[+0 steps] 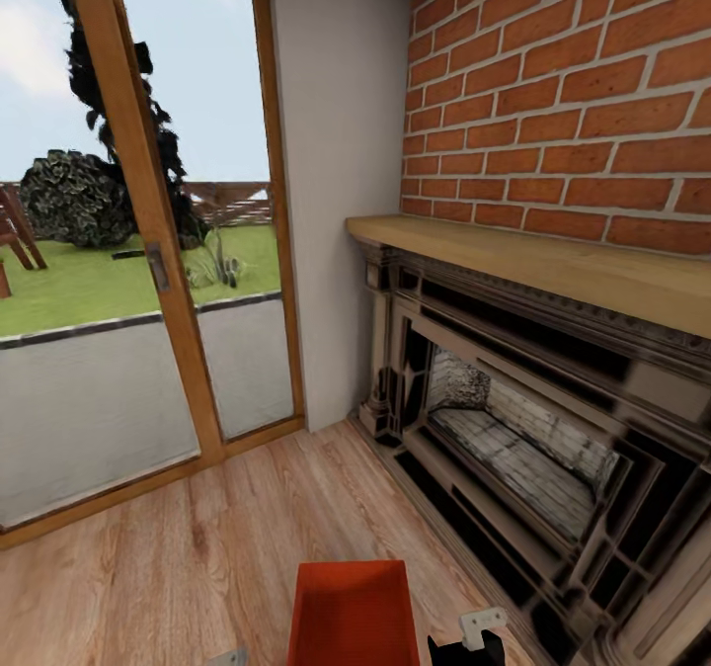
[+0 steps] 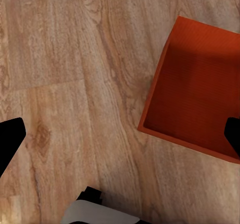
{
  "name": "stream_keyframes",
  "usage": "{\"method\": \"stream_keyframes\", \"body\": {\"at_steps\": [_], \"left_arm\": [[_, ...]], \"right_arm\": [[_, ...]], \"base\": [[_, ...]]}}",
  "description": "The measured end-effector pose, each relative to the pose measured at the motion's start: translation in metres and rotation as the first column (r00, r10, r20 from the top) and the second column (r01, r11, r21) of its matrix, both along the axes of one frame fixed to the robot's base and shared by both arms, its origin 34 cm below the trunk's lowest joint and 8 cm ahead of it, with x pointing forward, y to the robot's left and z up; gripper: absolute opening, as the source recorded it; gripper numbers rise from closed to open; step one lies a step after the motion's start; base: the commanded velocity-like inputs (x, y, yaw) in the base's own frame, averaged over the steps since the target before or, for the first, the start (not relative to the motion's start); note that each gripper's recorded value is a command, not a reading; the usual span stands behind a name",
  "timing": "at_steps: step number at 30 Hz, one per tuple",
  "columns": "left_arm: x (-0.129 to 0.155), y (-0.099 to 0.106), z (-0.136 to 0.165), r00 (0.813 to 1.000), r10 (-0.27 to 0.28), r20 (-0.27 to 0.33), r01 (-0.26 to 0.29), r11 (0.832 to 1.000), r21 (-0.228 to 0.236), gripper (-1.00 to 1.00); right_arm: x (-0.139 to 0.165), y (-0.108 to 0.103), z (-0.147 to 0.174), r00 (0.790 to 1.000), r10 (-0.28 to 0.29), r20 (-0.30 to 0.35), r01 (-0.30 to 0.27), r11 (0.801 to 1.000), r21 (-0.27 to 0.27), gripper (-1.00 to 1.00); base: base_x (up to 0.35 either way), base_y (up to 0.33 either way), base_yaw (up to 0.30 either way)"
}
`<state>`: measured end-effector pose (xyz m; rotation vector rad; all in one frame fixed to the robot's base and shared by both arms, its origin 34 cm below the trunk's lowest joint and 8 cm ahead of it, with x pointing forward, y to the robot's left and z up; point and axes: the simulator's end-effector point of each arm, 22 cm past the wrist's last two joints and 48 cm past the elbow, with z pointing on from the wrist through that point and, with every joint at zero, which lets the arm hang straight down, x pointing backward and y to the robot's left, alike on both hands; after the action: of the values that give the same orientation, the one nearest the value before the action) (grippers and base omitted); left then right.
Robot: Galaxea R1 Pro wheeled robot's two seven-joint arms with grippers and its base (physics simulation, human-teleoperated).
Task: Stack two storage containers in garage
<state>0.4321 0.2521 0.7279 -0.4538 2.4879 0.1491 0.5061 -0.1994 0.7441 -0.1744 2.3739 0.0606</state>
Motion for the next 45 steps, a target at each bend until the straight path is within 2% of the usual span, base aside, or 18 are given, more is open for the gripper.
{"method": "stream_keyframes", "body": {"at_steps": [6,20,29,34,36,45], "left_arm": [[0.000,-0.001,0.000,1.000,0.000,0.000,0.000,1.000,-0.001,1.00],[0.000,-0.001,0.000,1.000,-0.001,-0.001,0.001,1.000,-0.001,1.00],[0.000,-0.001,0.000,1.000,-0.001,-0.001,0.001,1.000,0.000,1.00],[0.013,-0.019,0.011,0.999,-0.005,0.044,0.006,1.000,-0.022,1.00],[0.019,-0.017,0.016,0.998,0.004,0.065,-0.003,1.000,-0.020,1.00],[0.038,-0.008,0.035,0.989,0.025,0.148,-0.025,1.000,-0.006,1.00]], "right_arm": [[0.000,0.000,0.000,1.000,0.000,0.000,0.000,1.000,0.000,1.00],[0.000,0.000,0.001,1.000,0.000,0.002,0.000,1.000,0.000,1.00],[0.000,0.000,0.000,1.000,0.000,0.001,0.000,1.000,0.000,1.00],[0.014,0.019,0.011,1.000,-0.002,0.030,0.002,1.000,0.026,1.00],[0.018,0.026,0.014,0.999,-0.001,0.037,0.000,0.999,0.035,1.00],[0.025,0.025,0.019,0.999,0.001,0.049,-0.002,0.999,0.035,1.00]], "base": [[0.015,0.004,0.000],[0.272,0.003,0.000],[0.035,0.000,0.000],[0.000,0.000,0.000],[0.000,0.000,0.000],[0.000,0.000,0.000]]}}
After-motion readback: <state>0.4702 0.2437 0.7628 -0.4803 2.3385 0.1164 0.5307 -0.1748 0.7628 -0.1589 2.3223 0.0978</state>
